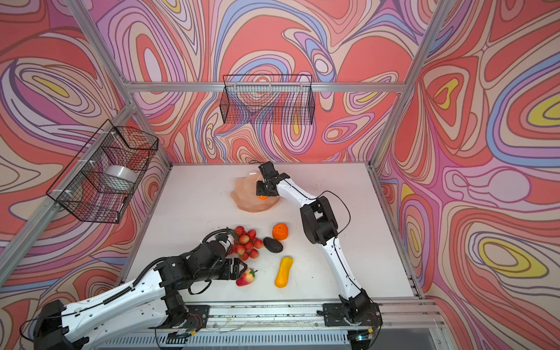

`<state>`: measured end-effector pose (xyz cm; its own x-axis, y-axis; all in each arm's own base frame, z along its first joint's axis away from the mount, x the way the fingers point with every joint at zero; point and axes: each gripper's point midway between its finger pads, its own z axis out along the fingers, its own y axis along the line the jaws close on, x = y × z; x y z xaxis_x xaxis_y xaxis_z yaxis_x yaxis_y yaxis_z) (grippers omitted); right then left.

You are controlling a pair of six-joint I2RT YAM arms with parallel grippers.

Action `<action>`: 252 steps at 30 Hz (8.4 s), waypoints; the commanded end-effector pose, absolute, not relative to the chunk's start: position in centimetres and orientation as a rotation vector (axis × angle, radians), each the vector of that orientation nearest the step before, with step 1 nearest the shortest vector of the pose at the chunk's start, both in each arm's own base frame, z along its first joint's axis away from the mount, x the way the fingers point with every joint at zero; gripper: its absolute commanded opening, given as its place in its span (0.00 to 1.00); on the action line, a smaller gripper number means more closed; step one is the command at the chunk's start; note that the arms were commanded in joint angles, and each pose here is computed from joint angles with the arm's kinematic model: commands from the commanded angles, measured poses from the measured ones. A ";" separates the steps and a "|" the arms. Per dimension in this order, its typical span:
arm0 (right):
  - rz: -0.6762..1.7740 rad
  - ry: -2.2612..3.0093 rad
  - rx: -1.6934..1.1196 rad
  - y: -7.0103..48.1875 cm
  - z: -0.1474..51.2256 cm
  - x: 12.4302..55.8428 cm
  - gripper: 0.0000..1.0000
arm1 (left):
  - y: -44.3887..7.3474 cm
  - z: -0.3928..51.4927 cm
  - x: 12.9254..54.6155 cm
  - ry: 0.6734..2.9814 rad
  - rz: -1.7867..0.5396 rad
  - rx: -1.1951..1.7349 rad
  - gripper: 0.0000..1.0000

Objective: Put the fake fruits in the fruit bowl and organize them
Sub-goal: 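Release the tangerine into the bowl while the left gripper reaches for the peach, then grasp the red-yellow peach with the left gripper, then place the peach in the bowl while the right gripper grasps the yellow fruit, then lift the yellow fruit with the right gripper and set it in the bowl, then grasp the dark avocado with the left gripper while the right arm withdraws, then carry the avocado into the bowl and release it with the left gripper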

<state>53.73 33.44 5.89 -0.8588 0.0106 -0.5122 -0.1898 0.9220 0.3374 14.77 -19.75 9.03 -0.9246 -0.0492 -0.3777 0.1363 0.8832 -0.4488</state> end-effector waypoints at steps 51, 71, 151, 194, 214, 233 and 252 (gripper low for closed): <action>0.611 2.502 0.526 16.9 10.9 20.0 0.85 | -22.2 19.1 40.3 2.429 -0.557 0.018 0.36; 0.446 2.665 0.407 24.6 4.2 15.3 0.85 | -22.2 9.5 51.4 2.584 -0.420 -0.085 0.39; 0.431 2.366 0.160 30.6 15.5 48.9 0.30 | -10.7 19.8 20.3 2.169 -0.881 -0.356 0.91; 0.461 2.130 0.460 11.5 22.3 29.3 0.97 | -27.6 14.7 20.3 2.457 -0.289 0.942 0.83; 0.489 2.032 0.488 8.0 24.7 24.6 0.97 | -33.4 5.9 24.5 2.493 -0.063 1.359 0.88; 0.472 2.013 0.514 7.2 24.7 24.1 0.96 | -32.9 4.4 24.5 2.592 -0.136 1.266 0.44; 0.511 2.045 0.485 9.0 24.3 25.6 0.95 | -22.9 21.0 35.8 2.385 -0.412 0.418 0.38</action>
<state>25.28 8.64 24.08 -0.4837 0.5187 -0.7050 0.1483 0.8424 0.5181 33.38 -24.39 22.51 -0.6576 0.2658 -0.7049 0.4937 0.8588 -0.1367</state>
